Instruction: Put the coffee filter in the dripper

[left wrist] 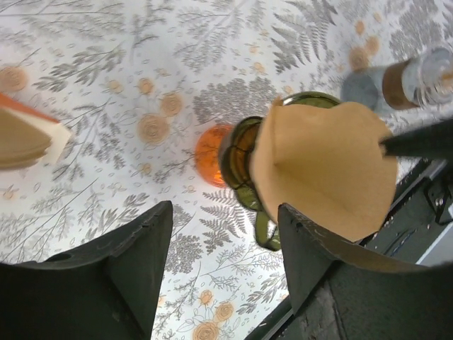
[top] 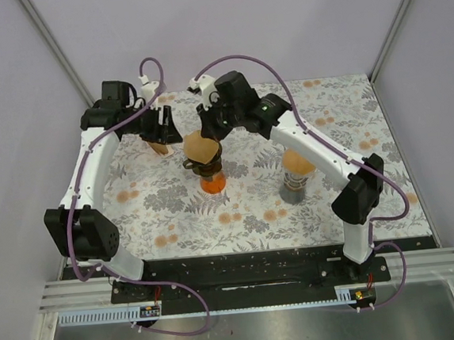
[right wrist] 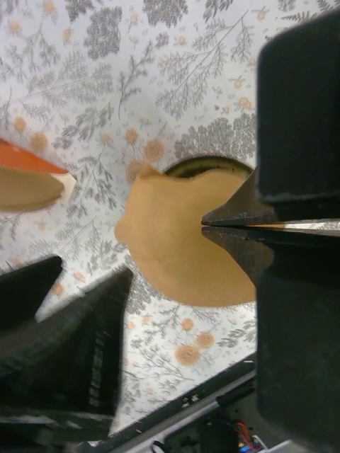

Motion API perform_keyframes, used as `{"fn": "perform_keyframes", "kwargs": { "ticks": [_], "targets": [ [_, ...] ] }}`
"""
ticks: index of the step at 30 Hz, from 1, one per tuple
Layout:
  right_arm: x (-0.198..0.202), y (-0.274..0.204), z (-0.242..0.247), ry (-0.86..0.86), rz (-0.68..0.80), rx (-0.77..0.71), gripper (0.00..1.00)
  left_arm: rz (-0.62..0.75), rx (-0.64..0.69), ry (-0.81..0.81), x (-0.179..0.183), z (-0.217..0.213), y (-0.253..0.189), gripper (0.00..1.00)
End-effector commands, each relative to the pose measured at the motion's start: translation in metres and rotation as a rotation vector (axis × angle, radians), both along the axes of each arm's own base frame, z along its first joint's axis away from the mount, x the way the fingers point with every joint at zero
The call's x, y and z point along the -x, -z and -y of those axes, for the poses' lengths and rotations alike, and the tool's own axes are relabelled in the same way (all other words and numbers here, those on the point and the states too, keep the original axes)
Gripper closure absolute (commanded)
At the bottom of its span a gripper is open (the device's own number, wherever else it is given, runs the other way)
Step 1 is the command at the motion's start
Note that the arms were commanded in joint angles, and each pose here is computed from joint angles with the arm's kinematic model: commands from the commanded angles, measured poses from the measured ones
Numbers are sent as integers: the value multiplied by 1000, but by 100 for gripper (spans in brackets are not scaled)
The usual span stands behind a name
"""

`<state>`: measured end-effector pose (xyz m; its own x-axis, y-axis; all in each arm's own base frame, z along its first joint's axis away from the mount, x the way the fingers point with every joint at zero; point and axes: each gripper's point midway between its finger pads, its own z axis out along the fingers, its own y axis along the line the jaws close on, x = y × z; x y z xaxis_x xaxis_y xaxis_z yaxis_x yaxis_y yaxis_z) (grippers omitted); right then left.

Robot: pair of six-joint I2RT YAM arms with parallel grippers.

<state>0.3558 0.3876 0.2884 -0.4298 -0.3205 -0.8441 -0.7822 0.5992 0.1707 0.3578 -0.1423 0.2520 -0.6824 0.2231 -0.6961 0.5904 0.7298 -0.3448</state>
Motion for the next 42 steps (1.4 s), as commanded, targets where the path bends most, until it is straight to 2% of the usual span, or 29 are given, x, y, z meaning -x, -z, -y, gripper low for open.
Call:
{"fn": "perform_keyframes", "kwargs": {
  "ticks": [1,9,17,25,32,42],
  "targets": [
    [38,19,-31,-190,20,106,100,46,50,-112,-8,-25,-27,35],
    [26,81,-19,-127,-54,332,100,-45,138,-115,4,-19,-16,36],
    [29,102,-20,-145,-95,359,100,-224,332,-234,8,0,5,36],
    [25,118,-21,-131,-119,393,100,-231,371,-246,5,4,1,42],
    [23,136,-19,-116,-192,460,100,-207,375,-329,-5,-18,-6,43],
    [29,141,-18,-119,-241,447,100,-188,386,-342,4,-26,-16,43]
  ]
}}
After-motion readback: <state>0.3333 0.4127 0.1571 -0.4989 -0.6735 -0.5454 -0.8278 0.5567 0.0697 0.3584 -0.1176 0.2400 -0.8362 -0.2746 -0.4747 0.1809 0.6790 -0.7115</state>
